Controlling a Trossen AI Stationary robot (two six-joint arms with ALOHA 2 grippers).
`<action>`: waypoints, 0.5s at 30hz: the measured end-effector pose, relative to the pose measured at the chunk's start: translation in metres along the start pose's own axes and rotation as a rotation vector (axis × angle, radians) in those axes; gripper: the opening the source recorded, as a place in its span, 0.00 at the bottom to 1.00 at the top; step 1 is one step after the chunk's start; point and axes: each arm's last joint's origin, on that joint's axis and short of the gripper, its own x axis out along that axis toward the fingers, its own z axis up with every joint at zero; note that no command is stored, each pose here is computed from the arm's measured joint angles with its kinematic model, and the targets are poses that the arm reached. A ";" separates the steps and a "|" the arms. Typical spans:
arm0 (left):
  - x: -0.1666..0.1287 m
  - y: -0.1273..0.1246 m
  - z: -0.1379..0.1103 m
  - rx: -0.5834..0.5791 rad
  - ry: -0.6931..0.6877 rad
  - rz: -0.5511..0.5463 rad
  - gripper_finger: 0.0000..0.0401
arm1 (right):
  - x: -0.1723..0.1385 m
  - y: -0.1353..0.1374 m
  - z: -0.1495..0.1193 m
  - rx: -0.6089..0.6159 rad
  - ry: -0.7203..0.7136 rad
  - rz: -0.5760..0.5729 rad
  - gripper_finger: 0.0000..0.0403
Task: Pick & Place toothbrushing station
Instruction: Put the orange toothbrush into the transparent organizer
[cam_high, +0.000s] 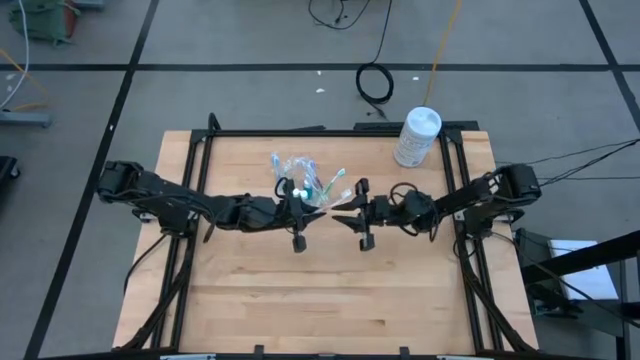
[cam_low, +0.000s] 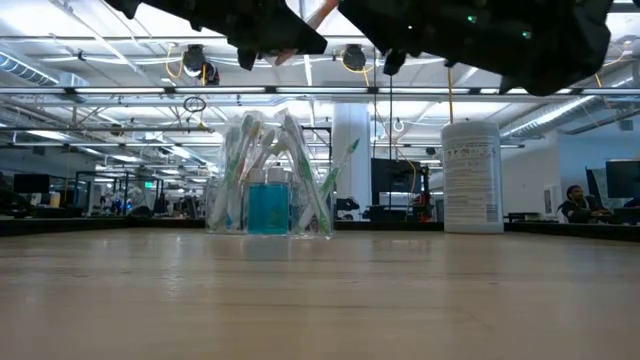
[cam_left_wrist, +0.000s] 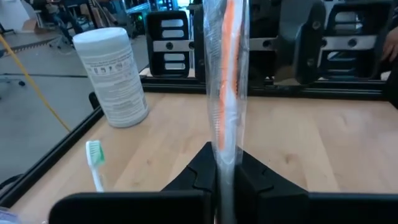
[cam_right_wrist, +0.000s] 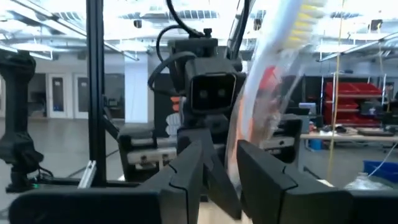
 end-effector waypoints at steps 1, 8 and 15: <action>0.000 0.000 0.000 0.000 0.001 0.001 0.06 | 0.003 0.000 0.001 0.013 -0.005 0.002 0.22; 0.000 0.000 -0.002 0.006 0.017 0.002 0.03 | 0.012 0.001 0.009 0.010 -0.049 0.051 0.22; 0.000 0.000 -0.002 0.006 0.018 0.005 0.04 | 0.013 -0.001 0.010 -0.031 -0.054 0.042 0.22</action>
